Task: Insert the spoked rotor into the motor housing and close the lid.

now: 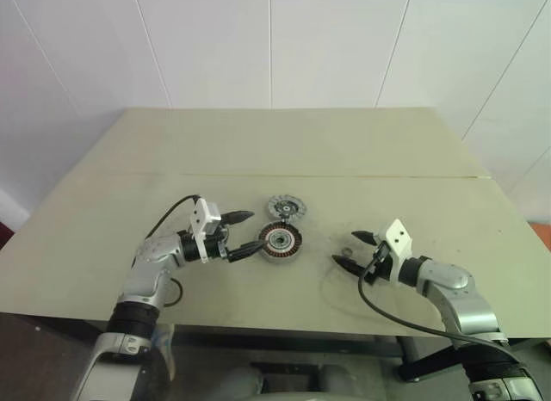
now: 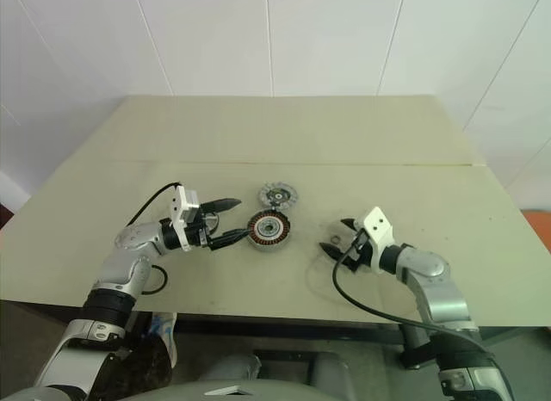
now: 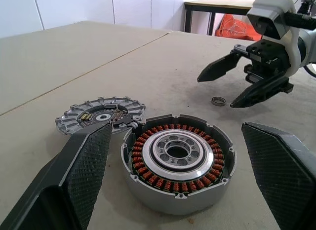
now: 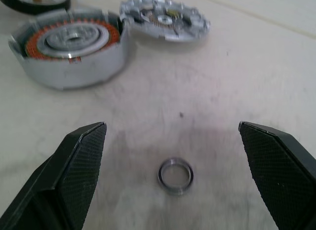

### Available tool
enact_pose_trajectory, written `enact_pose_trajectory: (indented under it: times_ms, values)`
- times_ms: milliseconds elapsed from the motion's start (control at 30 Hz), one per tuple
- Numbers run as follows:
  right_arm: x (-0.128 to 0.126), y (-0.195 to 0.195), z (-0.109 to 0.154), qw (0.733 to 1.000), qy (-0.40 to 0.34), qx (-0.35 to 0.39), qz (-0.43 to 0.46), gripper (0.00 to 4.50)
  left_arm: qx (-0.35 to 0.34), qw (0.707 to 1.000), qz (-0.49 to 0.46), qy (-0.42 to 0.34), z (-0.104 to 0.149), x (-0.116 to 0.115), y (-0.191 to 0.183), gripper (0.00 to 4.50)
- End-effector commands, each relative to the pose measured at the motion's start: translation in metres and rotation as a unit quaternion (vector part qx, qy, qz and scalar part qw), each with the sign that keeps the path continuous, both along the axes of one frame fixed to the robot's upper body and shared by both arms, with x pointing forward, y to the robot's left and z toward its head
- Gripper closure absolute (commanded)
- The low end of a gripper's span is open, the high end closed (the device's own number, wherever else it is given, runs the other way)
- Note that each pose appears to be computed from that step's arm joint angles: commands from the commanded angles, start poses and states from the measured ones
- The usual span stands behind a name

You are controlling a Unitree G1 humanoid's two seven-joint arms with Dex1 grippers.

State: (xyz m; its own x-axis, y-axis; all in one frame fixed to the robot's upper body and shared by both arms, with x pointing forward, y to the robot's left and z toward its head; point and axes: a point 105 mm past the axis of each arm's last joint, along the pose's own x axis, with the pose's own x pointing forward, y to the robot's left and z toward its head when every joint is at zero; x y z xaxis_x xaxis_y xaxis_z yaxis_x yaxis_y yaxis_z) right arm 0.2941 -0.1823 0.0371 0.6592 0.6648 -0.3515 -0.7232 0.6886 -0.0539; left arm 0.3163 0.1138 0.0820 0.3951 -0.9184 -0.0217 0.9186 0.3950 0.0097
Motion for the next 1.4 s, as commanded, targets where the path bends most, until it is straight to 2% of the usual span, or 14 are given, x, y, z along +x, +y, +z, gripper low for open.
enact_pose_trajectory:
  times_ms: [33, 500, 600, 933, 1033, 1133, 1267, 1400]
  values:
    - [0.000, 0.000, -0.001, 1.000, -0.007, -0.013, 0.007, 0.00, 0.001, 1.000, -0.006, -0.027, 0.012, 0.003, -0.001, 0.03]
    - [-0.004, -0.001, -0.011, 1.000, 0.017, -0.011, 0.013, 0.00, -0.002, 1.000, -0.004, -0.028, 0.011, 0.002, -0.003, 0.03]
    - [-0.005, 0.000, -0.011, 1.000, 0.024, -0.005, 0.017, 0.53, -0.002, 1.000, -0.005, -0.028, 0.011, 0.002, -0.004, 0.00]
    - [-0.005, 0.002, -0.007, 0.999, 0.026, 0.005, 0.021, 3.83, 0.000, 1.000, -0.002, -0.032, 0.013, 0.003, -0.001, 0.00]
    - [-0.003, 0.003, -0.006, 0.999, 0.026, 0.010, 0.019, 3.84, 0.000, 1.000, -0.002, -0.028, 0.010, 0.000, 0.001, 0.00]
    - [0.006, 0.012, 0.007, 0.999, 0.006, 0.033, 0.011, 3.84, 0.003, 1.000, 0.000, -0.024, 0.007, -0.003, 0.003, 0.00]
    - [0.026, 0.056, 0.054, 0.992, -0.035, 0.110, 0.045, 3.84, 0.000, 1.000, 0.020, -0.021, 0.006, -0.005, 0.011, 0.00]
    - [0.034, 0.099, 0.072, 0.986, -0.036, 0.127, 0.099, 3.84, 0.008, 0.999, 0.036, -0.022, 0.002, -0.007, 0.015, 0.00]
